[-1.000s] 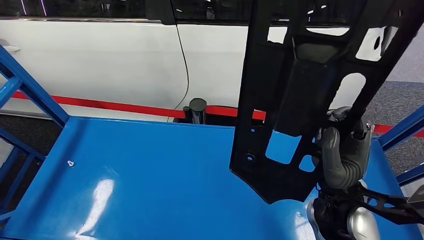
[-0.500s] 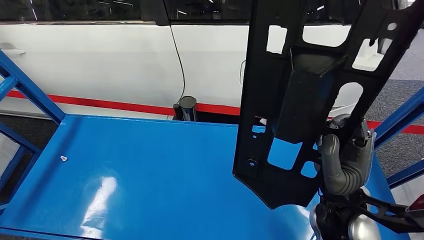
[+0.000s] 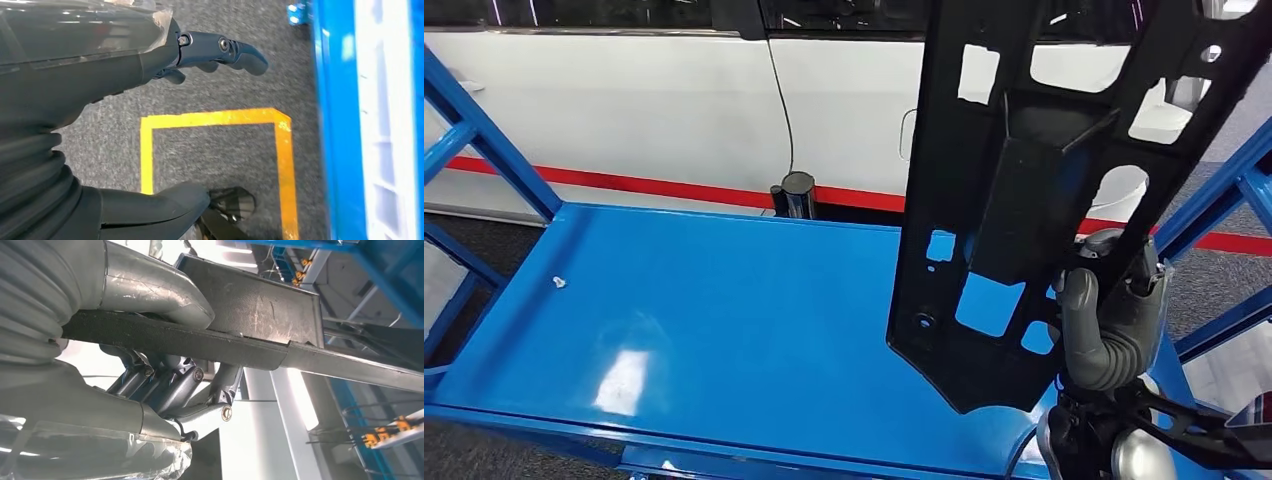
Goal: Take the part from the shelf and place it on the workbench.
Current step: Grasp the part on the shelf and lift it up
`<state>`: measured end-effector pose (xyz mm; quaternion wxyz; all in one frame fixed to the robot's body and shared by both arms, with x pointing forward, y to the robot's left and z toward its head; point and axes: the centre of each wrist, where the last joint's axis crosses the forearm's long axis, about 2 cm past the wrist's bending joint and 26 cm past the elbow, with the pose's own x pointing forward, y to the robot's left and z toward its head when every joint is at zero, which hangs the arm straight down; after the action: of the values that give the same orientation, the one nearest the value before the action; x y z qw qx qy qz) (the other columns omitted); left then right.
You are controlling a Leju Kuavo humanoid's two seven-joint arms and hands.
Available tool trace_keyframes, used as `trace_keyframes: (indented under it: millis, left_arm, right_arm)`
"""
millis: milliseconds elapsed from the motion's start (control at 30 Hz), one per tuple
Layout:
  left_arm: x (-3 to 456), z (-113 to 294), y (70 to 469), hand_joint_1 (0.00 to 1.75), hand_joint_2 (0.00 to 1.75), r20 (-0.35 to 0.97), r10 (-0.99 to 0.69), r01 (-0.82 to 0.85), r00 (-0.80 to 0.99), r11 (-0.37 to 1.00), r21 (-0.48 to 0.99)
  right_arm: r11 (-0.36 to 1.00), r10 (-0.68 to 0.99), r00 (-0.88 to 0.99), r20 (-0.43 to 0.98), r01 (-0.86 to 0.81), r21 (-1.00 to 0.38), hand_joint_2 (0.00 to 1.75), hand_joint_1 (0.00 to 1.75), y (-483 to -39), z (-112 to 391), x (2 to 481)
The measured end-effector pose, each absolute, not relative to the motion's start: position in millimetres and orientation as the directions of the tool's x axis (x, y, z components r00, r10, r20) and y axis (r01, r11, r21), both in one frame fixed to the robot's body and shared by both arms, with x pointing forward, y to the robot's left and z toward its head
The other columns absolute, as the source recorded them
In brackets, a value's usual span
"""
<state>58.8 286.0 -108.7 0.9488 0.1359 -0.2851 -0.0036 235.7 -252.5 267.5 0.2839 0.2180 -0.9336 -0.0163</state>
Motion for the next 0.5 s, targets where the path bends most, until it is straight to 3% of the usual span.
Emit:
trace_keyframes:
  millis: [500]
  left_arm:
    - [57.4,-108.9,283.9,0.00,1.75,0.537,-0.085,-0.067,0.839,0.964,0.257]
  right_arm:
    - [0.905,-0.413,-0.742,0.528,-0.401,0.143,1.75,1.75,-252.0,265.6,233.7]
